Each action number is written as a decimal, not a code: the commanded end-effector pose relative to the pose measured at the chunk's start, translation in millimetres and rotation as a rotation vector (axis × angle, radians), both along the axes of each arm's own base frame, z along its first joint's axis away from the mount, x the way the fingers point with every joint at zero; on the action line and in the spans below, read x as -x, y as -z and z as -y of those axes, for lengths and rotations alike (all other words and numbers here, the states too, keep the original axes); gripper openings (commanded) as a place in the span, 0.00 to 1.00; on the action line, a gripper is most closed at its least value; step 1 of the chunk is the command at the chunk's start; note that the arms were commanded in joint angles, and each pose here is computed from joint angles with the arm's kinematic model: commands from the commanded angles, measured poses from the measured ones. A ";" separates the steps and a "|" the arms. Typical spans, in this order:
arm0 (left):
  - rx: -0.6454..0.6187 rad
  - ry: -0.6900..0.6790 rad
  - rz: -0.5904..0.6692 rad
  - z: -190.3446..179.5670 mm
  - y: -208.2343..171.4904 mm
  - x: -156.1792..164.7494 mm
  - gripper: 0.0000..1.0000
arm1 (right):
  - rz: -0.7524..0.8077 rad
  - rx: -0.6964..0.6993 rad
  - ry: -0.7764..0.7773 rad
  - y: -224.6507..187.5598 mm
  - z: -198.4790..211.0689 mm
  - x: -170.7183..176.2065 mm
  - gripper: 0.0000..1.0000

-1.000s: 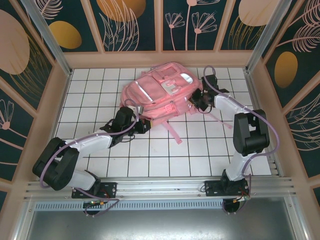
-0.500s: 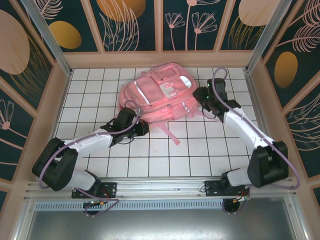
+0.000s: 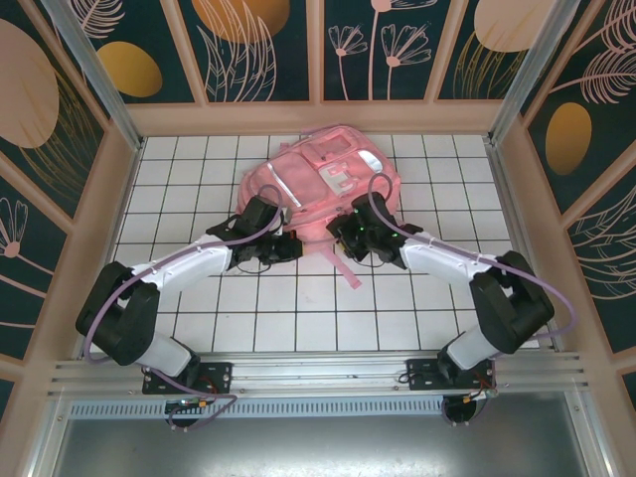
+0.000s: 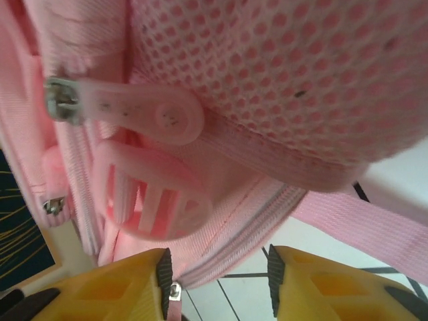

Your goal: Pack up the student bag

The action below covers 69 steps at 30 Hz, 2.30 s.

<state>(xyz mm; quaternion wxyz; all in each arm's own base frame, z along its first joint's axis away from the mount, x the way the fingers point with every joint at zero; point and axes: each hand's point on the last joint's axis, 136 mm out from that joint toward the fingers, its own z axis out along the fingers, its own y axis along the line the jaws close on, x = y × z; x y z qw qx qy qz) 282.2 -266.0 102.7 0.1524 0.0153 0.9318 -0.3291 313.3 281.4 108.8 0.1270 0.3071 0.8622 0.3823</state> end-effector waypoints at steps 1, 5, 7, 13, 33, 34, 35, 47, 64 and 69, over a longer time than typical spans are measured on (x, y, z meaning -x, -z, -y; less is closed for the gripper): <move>0.073 0.032 -0.047 13.3 -9.8 9.1 0.00 | -0.007 -0.082 0.009 -1.5 -18.9 -6.0 0.46; 0.122 0.025 -0.047 18.3 -16.8 9.5 0.00 | -0.034 -0.074 -0.005 15.1 -25.5 -4.4 0.46; 0.140 0.019 -0.041 19.7 -21.6 9.1 0.00 | -0.050 -0.058 -0.010 23.4 -27.5 -2.6 0.46; 0.179 0.027 -0.033 28.6 -30.7 13.4 0.00 | -0.050 -0.035 -0.005 39.2 -26.6 -5.1 0.27; -0.132 -0.014 -0.040 -7.4 5.3 12.6 0.00 | 0.075 0.442 0.193 36.9 88.6 -15.3 0.00; -0.148 -0.019 -0.042 -10.4 6.6 13.7 0.00 | 0.072 0.449 0.197 38.1 91.9 -14.5 0.00; -0.158 -0.027 -0.041 -12.9 7.0 13.2 0.00 | 0.065 0.449 0.199 39.7 94.3 -14.0 0.00; 0.037 -0.029 -0.137 23.4 1.4 23.0 0.00 | 0.077 0.345 0.084 38.7 46.6 -14.6 0.00; 0.126 -0.044 -0.206 91.6 -5.9 -3.1 0.00 | 0.129 0.313 0.040 24.8 30.0 -6.0 0.00; 0.106 -0.026 -0.256 102.7 6.7 2.6 0.02 | 0.129 0.341 0.039 26.2 35.7 -5.8 0.00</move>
